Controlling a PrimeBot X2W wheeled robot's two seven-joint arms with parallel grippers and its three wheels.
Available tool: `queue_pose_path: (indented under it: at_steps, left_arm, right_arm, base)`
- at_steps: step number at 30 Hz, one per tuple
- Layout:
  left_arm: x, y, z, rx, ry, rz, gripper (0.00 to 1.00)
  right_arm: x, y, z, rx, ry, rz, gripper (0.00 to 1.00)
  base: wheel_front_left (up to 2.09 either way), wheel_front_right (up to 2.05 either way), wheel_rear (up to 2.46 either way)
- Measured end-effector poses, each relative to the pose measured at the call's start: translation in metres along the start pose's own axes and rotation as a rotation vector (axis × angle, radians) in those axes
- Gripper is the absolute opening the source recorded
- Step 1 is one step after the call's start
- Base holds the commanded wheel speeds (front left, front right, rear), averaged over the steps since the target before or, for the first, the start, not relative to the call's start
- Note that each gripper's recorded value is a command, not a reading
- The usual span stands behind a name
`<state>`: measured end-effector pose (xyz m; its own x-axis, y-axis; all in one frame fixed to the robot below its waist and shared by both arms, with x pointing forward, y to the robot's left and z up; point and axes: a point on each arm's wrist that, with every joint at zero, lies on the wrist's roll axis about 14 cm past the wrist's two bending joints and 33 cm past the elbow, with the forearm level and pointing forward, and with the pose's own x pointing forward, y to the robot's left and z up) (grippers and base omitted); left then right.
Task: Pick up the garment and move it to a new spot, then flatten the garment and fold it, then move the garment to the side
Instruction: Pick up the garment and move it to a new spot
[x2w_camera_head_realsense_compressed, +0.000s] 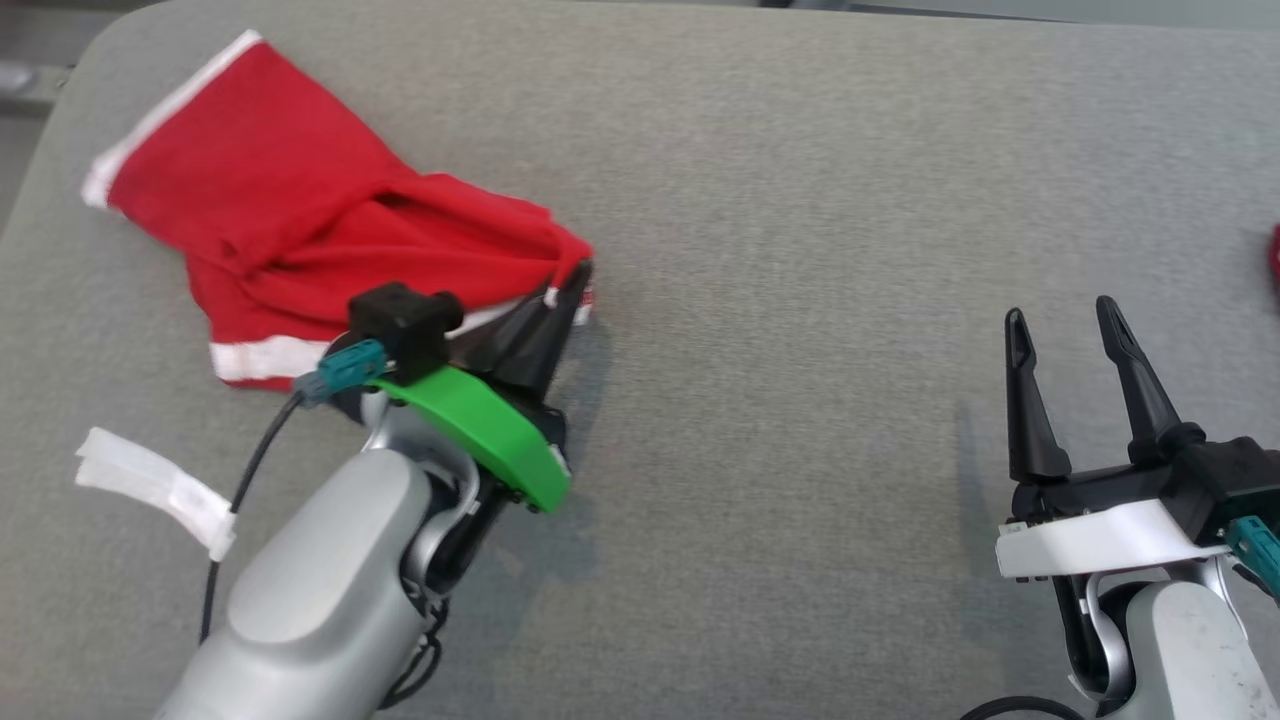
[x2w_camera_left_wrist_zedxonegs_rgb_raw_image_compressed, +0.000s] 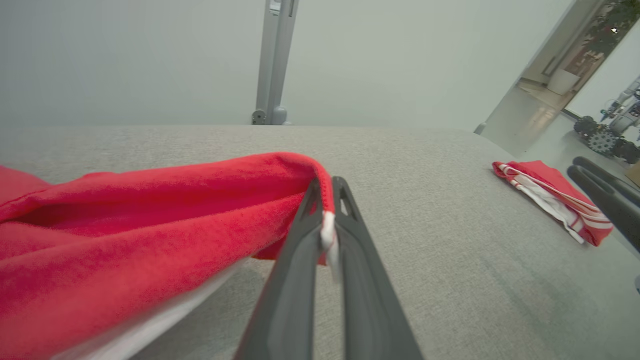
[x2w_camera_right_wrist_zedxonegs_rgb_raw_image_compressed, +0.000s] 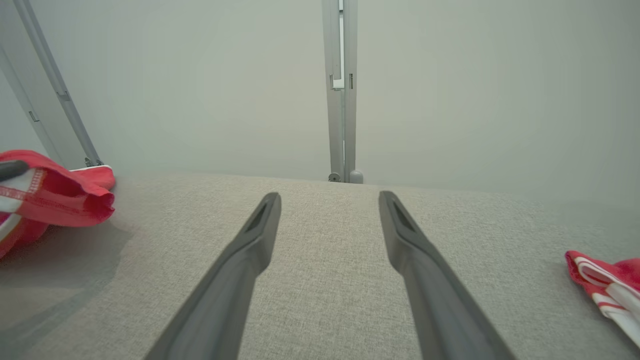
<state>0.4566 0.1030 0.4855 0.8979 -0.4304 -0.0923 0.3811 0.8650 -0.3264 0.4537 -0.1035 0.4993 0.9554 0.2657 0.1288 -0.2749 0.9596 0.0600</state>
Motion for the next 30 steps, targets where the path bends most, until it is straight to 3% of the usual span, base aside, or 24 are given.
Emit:
queue_pose_path:
  at_steps: [7,17,22,30]
  left_arm:
    - [0.024,-0.110,0.013,0.018,-0.017,-0.300,0.00]
    - [0.020,-0.272,0.033,0.013,-0.033,-0.749,0.00]
    - [0.038,-0.281,0.025,-0.008,-0.021,-0.741,0.00]
    - [0.078,-0.223,-0.046,0.039,0.143,-0.548,0.01]
  right_arm:
    - [-0.025,-0.040,0.017,0.017,-0.027,-0.127,1.00]
    - [-0.083,-0.097,0.038,-0.012,-0.039,-0.332,1.00]
    - [-0.100,-0.110,0.043,-0.028,-0.041,-0.386,1.00]
    - [-0.092,-0.105,0.037,-0.022,-0.027,-0.364,1.00]
  base:
    - [0.00,0.00,0.00]
    - [0.00,0.00,0.00]
    - [0.00,0.00,0.00]
    - [0.00,0.00,0.00]
